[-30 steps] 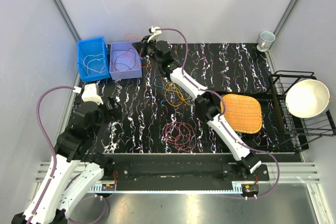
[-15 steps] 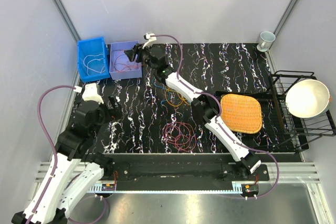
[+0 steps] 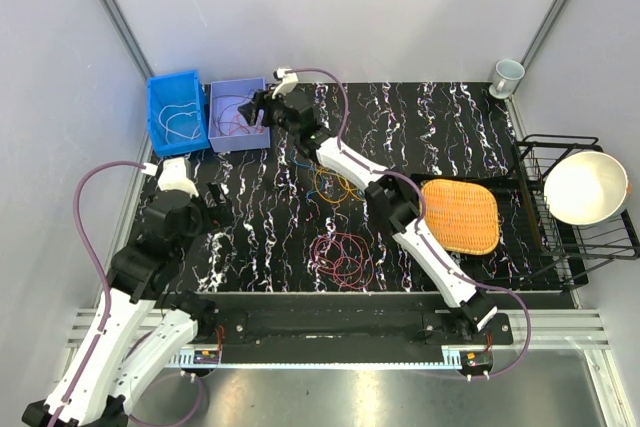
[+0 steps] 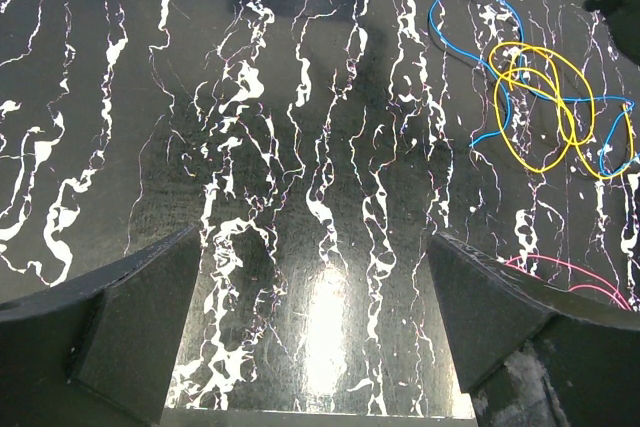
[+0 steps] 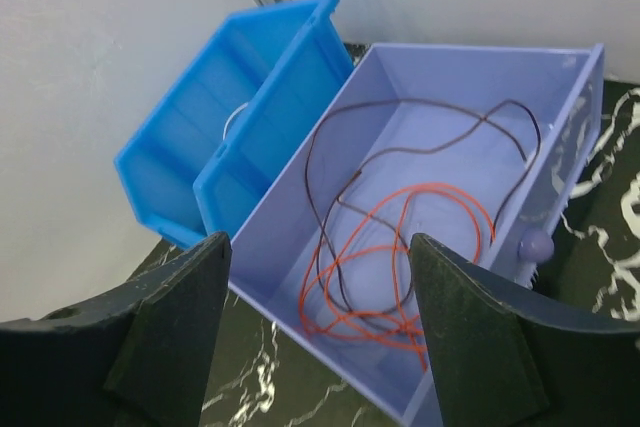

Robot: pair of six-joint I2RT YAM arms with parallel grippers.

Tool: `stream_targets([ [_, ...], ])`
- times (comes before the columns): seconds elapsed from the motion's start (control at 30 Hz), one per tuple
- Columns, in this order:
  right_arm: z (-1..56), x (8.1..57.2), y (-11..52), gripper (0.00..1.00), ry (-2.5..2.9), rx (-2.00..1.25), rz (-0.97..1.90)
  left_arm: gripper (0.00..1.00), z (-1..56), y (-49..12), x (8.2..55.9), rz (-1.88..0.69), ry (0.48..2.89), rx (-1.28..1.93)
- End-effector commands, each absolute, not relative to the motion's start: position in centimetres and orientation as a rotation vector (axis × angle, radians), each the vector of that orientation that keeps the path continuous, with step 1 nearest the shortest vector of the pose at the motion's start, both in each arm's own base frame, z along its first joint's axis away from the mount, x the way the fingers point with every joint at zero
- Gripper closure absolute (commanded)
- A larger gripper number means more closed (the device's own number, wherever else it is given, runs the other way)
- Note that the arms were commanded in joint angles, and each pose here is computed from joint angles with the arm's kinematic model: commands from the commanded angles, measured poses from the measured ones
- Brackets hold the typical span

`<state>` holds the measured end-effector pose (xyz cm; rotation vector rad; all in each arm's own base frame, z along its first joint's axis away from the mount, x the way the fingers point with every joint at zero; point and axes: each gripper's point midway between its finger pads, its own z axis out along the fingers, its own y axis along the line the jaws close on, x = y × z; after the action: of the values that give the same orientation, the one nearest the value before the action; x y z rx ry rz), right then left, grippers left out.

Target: Untangle the cables

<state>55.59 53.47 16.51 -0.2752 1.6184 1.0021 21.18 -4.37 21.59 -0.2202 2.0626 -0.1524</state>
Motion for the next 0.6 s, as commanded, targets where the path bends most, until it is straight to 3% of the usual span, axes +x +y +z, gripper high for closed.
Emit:
stream_targets([
  [0.0, 29.1, 53.5, 51.7, 0.21, 1.462, -0.244, 1.048, 0.02, 22.3, -3.8, 21.5, -0.129, 2.035, -0.250],
  [0.3, 30.5, 49.5, 44.9, 0.17, 1.641, -0.160, 0.895, 0.02, 21.6, -4.3, 21.7, -0.139, 2.070, -0.238],
  [0.47, 29.4, 46.3, 36.6, 0.06, 1.690, -0.012, 0.684, 0.07, 20.3, -6.4, 22.6, -0.200, 2.171, -0.206],
  [0.57, 28.4, 44.3, 34.3, 0.04, 1.767, 0.010, 0.732, 0.12, 18.3, -9.5, 23.9, -0.323, 2.242, -0.192],
])
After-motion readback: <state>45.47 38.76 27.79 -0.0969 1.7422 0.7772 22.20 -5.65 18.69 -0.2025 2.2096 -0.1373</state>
